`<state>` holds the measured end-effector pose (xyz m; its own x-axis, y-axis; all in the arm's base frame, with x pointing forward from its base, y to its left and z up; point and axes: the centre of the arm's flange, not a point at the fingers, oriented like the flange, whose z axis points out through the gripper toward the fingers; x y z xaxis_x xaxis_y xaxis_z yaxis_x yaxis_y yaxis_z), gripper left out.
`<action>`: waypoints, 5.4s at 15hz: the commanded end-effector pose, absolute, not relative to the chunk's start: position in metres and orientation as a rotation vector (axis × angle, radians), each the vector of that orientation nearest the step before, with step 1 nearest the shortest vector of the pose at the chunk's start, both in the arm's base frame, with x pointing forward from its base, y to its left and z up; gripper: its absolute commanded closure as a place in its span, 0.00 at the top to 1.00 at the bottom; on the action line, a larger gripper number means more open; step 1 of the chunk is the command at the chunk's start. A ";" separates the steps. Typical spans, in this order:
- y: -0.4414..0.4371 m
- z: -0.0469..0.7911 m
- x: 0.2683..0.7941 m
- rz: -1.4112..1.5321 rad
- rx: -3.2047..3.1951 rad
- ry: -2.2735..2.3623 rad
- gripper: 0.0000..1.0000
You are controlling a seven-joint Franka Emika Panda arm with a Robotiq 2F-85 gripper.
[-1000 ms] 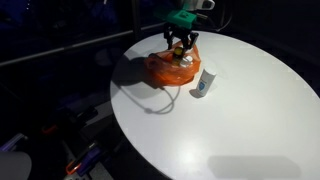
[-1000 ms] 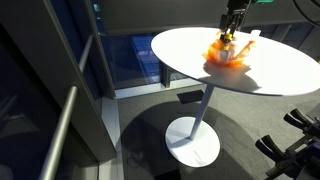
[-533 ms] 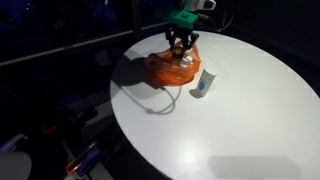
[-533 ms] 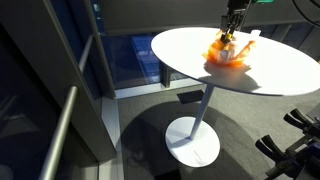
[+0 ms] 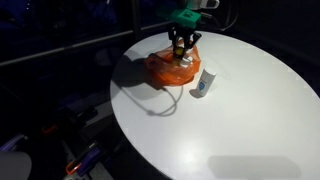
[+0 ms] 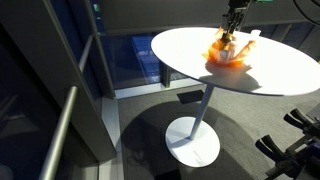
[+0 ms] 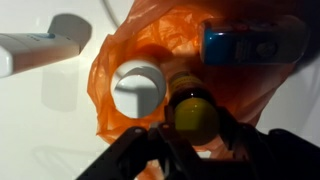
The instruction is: Remove the brown bottle from the plastic bag and put it on the table
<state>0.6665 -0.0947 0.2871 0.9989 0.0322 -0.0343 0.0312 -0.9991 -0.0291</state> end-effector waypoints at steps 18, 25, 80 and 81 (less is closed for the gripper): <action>-0.133 0.464 0.663 -0.199 -3.104 -0.017 0.20; -0.200 0.473 0.667 -0.250 -3.097 0.169 0.20; -0.144 0.432 0.609 0.204 -3.176 0.358 1.00; -0.139 0.437 0.602 0.201 -3.185 0.358 1.00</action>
